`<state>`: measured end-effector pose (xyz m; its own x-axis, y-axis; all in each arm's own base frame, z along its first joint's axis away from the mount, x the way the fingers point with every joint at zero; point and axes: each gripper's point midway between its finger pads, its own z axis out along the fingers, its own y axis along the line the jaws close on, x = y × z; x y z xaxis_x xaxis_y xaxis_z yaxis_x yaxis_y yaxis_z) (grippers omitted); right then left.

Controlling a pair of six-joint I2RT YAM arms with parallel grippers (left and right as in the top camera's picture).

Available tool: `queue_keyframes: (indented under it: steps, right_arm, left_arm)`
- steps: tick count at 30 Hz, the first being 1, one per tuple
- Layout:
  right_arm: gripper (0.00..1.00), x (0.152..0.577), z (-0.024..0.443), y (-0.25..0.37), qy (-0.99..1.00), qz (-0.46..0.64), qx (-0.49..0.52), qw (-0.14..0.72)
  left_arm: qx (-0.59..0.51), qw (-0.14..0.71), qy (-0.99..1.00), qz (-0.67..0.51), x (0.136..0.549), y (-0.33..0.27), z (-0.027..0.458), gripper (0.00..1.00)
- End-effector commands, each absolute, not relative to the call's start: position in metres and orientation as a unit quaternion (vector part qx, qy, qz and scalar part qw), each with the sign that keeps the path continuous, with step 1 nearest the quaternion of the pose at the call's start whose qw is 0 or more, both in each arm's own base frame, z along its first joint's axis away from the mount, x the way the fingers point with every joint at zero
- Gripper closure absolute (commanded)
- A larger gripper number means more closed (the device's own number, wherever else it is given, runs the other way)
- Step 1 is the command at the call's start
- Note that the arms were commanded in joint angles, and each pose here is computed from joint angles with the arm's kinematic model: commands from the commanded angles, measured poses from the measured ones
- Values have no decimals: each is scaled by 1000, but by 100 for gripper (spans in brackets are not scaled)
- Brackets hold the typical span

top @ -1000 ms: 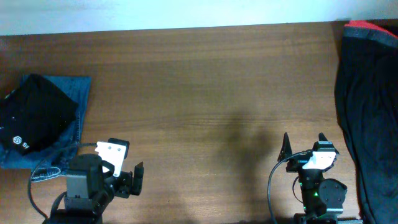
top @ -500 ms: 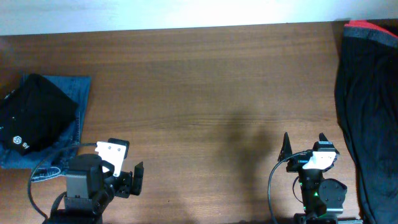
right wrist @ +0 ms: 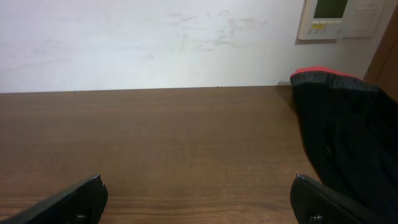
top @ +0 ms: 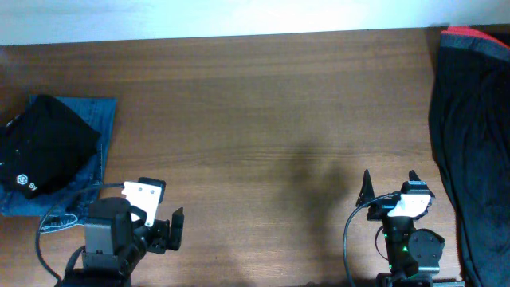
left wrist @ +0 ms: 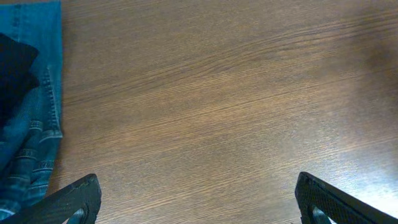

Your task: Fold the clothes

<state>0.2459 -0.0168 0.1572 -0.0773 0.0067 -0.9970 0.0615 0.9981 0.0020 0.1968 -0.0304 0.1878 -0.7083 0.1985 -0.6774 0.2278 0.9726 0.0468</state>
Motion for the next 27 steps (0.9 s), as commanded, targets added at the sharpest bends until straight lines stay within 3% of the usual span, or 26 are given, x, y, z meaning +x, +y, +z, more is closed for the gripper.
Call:
queue_keyframes:
  steps: [1, 6, 15, 27]
  right_arm:
    - [1, 246, 155, -18, 735, -21, 27, 677]
    - [1, 246, 155, -18, 735, -21, 27, 677]
    - [1, 246, 155, -18, 735, -21, 27, 677]
    - [1, 246, 155, -18, 735, -21, 27, 677]
  left_arm:
    - [104, 389, 915, 19, 195, -18, 183, 0]
    - [104, 488, 867, 12, 213, -25, 154, 1]
    - [81, 684, 725, 3, 250, -31, 162, 1]
    - [125, 679, 722, 47, 244, -29, 158, 1]
